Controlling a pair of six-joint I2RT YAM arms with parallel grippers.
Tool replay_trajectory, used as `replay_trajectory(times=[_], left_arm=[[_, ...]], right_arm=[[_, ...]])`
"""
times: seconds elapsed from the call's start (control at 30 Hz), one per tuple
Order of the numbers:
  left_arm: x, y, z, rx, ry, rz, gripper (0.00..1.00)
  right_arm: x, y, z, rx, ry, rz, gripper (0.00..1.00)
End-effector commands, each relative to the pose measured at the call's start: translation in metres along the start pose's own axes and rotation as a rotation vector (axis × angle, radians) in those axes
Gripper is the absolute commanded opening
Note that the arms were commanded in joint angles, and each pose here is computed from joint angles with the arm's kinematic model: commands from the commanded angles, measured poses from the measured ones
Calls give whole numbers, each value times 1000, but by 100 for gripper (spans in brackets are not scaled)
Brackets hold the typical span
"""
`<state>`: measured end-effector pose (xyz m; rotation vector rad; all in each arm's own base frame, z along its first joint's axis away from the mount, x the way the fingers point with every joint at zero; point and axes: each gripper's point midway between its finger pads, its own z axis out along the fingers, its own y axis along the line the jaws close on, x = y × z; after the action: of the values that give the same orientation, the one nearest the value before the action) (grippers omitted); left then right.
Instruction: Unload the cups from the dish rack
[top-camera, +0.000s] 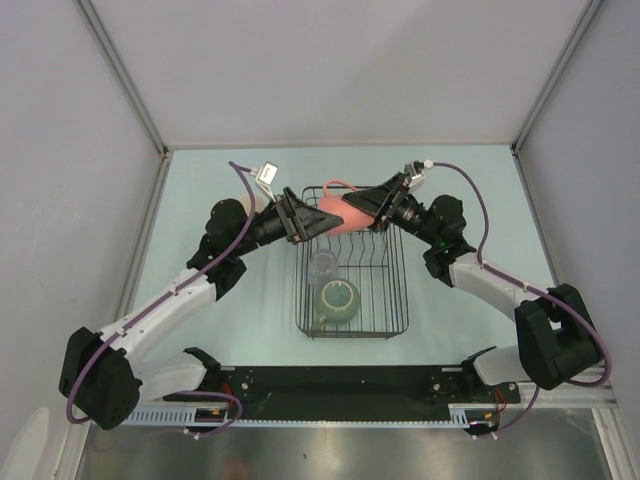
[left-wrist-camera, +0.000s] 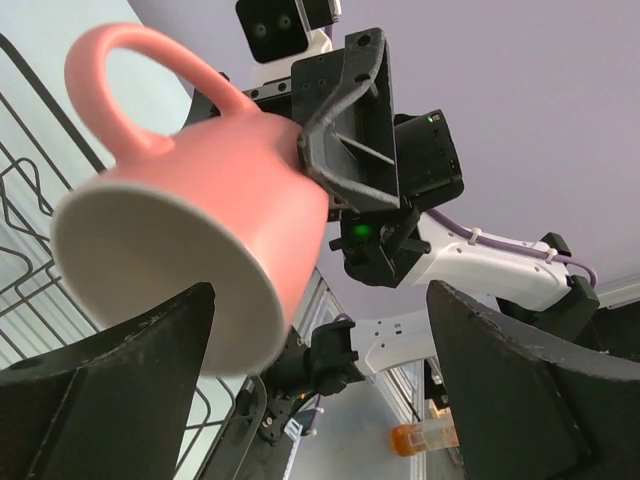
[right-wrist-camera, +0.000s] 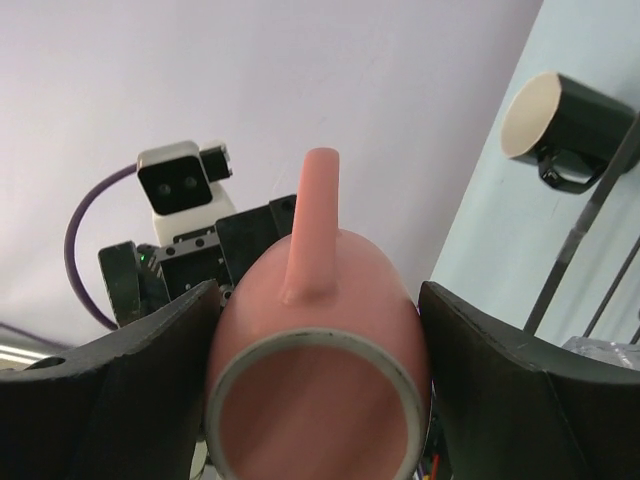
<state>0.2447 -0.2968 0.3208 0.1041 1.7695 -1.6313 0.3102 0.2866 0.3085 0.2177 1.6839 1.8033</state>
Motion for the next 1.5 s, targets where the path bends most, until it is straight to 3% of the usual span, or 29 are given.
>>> replay_trajectory(times=[0.0,0.1,0.13,0.2,0.3,0.37,0.4,0.6,0.7,0.73,0.8,1.03,1.17,1.2,1.23,1.27,1.3,1.33,1.47], left_arm=[[1,-11,2,54,-4,18,91],[4,-9,5,55,5,13,77],[5,-10,6,62,6,13,63],[10,-10,9,67,21,6,53],[18,-11,12,78,43,4,23],[20,-12,14,84,53,1,15],[22,-13,14,86,59,-4,2],[22,-8,13,54,51,-10,0],[24,4,11,-32,70,1,0],[21,4,10,-42,60,10,0],[19,3,5,-63,51,31,0],[5,8,-18,-149,-12,81,1],[-21,13,-32,-283,-52,147,1],[-21,37,-43,-437,-34,142,0],[-42,24,-48,-476,-64,230,0],[-46,30,-54,-543,-63,247,0],[-48,49,-73,-694,-61,257,0],[-59,46,-77,-734,-62,300,0],[-62,88,-123,-1067,-8,360,0]], right_arm=[[8,70,2,-231,48,-87,0],[19,74,3,-249,85,-85,0],[26,75,4,-254,104,-81,0],[31,75,4,-258,114,-77,0],[36,77,4,-268,126,-71,0],[37,76,5,-272,134,-68,0],[39,78,5,-281,143,-69,0],[39,80,5,-283,149,-74,0],[33,75,3,-249,139,-77,32],[29,74,2,-237,127,-94,65],[13,69,-3,-182,85,-99,97],[-45,67,-25,-109,-70,-120,100],[-72,40,-37,62,-155,-152,100],[-80,46,-37,93,-169,-199,100],[-82,23,-42,228,-178,-171,100],[-88,28,-42,257,-182,-264,100],[-89,23,-44,297,-186,-280,100],[-89,12,-48,357,-190,-272,100],[-92,2,-54,415,-209,-307,100]])
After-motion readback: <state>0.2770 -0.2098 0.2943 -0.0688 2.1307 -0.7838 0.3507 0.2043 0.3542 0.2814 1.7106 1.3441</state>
